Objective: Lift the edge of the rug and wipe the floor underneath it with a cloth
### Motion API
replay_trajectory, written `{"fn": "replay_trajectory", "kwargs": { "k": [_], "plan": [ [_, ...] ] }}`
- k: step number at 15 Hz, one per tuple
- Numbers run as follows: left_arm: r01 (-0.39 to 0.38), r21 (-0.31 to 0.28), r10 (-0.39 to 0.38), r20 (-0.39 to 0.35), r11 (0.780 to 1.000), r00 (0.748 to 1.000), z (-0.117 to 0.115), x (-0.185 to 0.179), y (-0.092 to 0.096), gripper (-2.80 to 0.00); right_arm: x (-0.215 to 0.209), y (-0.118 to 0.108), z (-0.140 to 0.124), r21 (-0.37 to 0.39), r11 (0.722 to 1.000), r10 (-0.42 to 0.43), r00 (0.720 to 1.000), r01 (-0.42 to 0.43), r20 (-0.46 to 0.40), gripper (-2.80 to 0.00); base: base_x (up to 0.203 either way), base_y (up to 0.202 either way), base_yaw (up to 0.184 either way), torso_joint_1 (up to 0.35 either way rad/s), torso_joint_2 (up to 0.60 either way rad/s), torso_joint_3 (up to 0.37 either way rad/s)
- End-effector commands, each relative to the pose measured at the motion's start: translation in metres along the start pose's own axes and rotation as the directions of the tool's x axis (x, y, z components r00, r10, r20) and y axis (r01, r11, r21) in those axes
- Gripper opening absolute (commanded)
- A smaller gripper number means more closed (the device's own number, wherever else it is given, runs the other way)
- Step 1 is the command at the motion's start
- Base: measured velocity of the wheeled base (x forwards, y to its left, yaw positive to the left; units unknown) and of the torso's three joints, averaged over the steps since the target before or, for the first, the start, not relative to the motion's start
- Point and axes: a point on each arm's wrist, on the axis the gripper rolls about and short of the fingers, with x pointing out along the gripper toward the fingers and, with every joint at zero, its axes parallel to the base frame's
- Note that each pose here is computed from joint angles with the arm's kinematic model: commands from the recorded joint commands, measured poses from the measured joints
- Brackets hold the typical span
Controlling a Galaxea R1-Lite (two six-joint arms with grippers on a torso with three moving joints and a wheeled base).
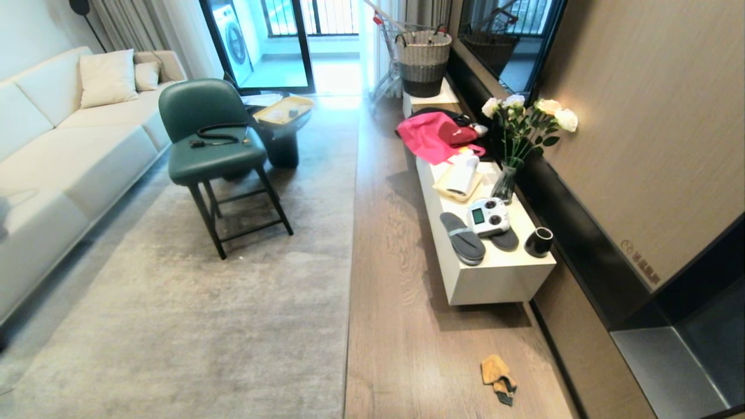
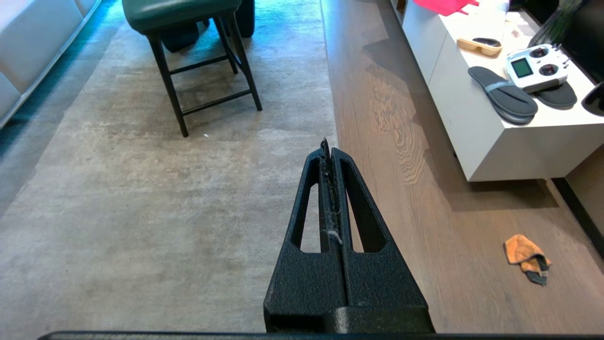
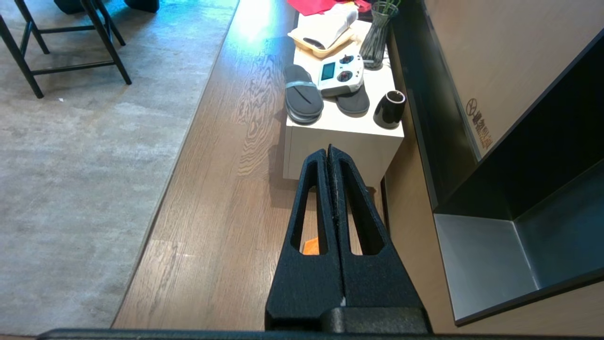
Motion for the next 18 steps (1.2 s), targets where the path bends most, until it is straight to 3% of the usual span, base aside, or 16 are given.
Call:
{"fn": "replay_trajectory", "kwargs": {
  "k": [1,7,18],
  "plan": [
    [0.0,0.0,0.0,0.001,1.0,1.0,0.0004,-0.0001,0.0,-2.8,0.0001,0.0,0.0,-0.001,1.0,0.0,1.0,0.0,-0.001,-2.8,0.0,0.0,0.0,0.141,-0.34,-0.193],
    [0.0,0.0,0.0,0.0,1.0,1.0,0.0,0.0,0.0,-2.8,0.0001,0.0,0.0,-0.003,1.0,-0.001,1.0,0.001,-0.001,-2.8,0.0,0.0,0.0,0.127,-0.3,-0.163],
    [0.0,0.0,0.0,0.0,1.0,1.0,0.0,0.0,0.0,-2.8,0.0001,0.0,0.0,-0.001,1.0,0.001,1.0,-0.001,-0.001,-2.8,0.0,0.0,0.0,0.0,0.0,0.0]
  ]
}}
